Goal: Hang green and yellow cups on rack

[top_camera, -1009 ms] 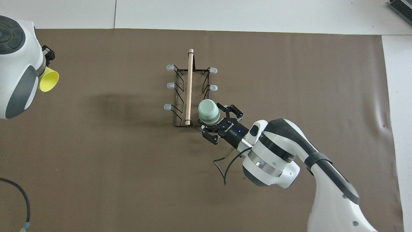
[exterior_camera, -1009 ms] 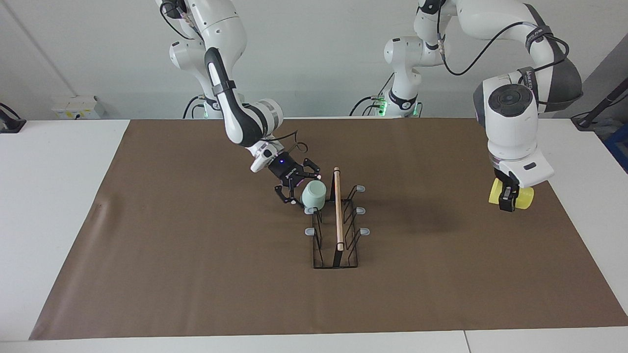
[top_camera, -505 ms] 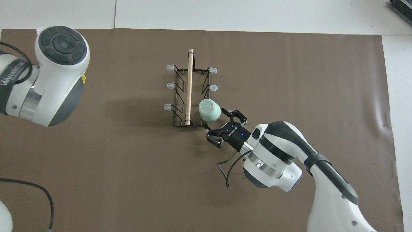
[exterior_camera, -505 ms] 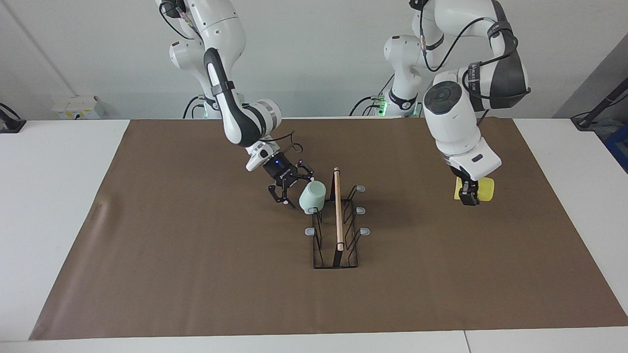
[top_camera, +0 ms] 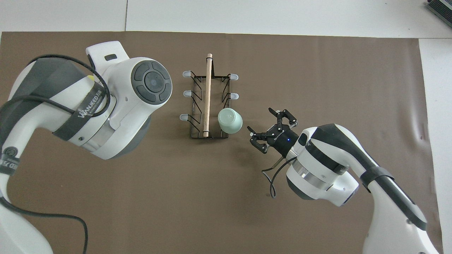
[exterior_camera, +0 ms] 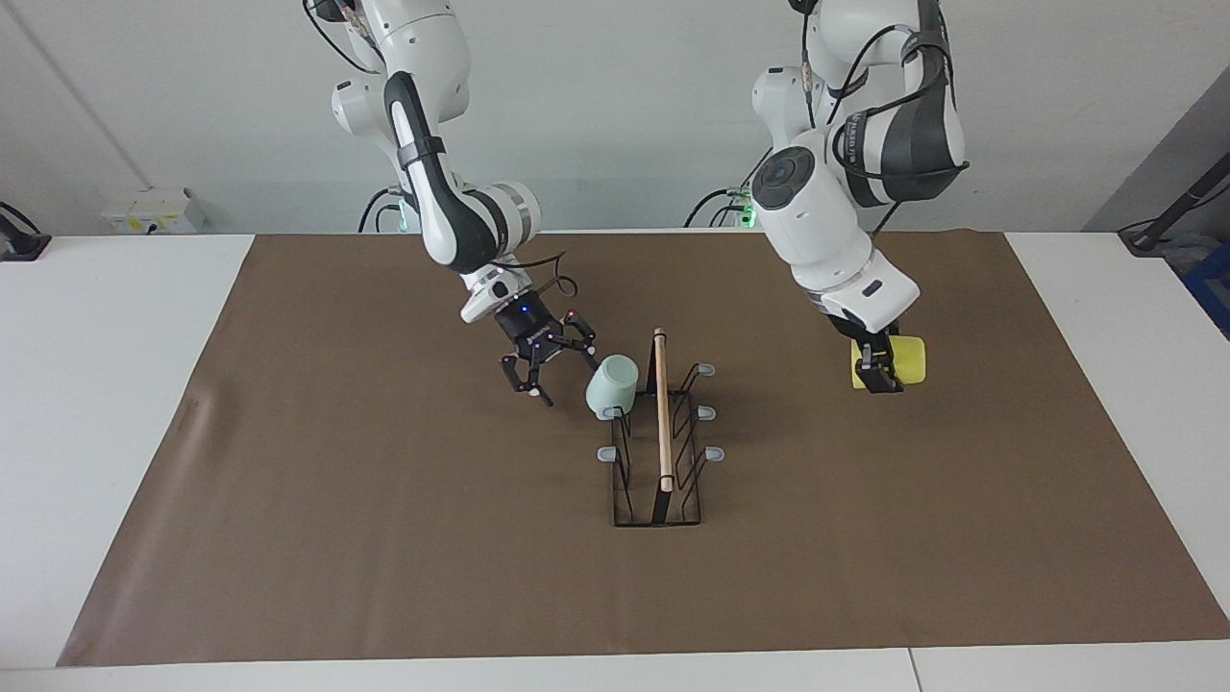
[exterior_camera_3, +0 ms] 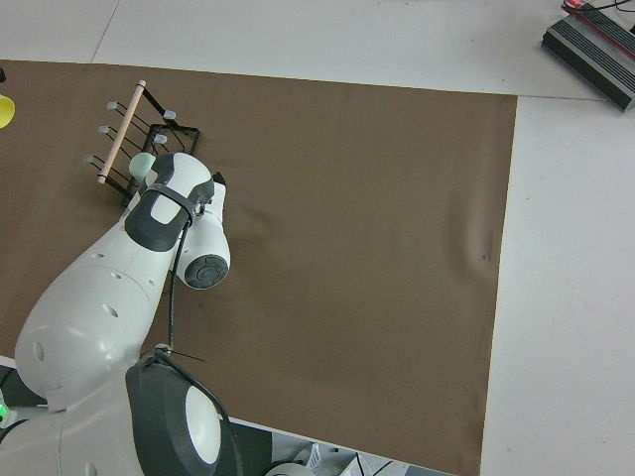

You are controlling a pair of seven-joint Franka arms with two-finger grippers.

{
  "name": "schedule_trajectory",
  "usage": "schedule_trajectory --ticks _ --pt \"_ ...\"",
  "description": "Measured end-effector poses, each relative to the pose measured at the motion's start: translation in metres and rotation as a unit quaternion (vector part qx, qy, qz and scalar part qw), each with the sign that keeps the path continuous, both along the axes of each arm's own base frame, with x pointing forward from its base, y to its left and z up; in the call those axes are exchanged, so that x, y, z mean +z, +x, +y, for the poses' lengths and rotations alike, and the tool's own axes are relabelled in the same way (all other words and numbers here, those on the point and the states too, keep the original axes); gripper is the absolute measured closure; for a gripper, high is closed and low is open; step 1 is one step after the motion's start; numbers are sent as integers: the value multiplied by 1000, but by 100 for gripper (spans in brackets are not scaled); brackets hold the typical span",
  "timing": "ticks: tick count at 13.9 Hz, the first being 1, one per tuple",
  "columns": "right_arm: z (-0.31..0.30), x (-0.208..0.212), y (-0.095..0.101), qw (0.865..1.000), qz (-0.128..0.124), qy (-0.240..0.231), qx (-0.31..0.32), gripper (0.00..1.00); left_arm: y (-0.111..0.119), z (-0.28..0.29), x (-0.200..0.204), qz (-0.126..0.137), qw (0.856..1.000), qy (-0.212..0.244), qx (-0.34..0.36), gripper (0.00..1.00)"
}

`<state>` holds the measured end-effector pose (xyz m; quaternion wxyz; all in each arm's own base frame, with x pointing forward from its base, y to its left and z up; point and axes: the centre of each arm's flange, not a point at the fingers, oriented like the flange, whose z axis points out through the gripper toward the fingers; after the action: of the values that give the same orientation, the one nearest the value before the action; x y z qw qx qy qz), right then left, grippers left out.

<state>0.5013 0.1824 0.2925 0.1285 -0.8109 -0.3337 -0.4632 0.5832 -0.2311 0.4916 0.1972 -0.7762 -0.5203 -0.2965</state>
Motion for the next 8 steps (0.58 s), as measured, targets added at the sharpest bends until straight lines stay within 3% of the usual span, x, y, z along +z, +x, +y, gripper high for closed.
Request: schedule_trajectory --ticks 5,8 --pt "-81 20 43 989 -62 -117 59 0 -23 -24 -15 -17 999 47 7 30" --pt "-100 38 61 971 -98 -185 113 0 -42 -51 -23 -55 994 87 21 30"
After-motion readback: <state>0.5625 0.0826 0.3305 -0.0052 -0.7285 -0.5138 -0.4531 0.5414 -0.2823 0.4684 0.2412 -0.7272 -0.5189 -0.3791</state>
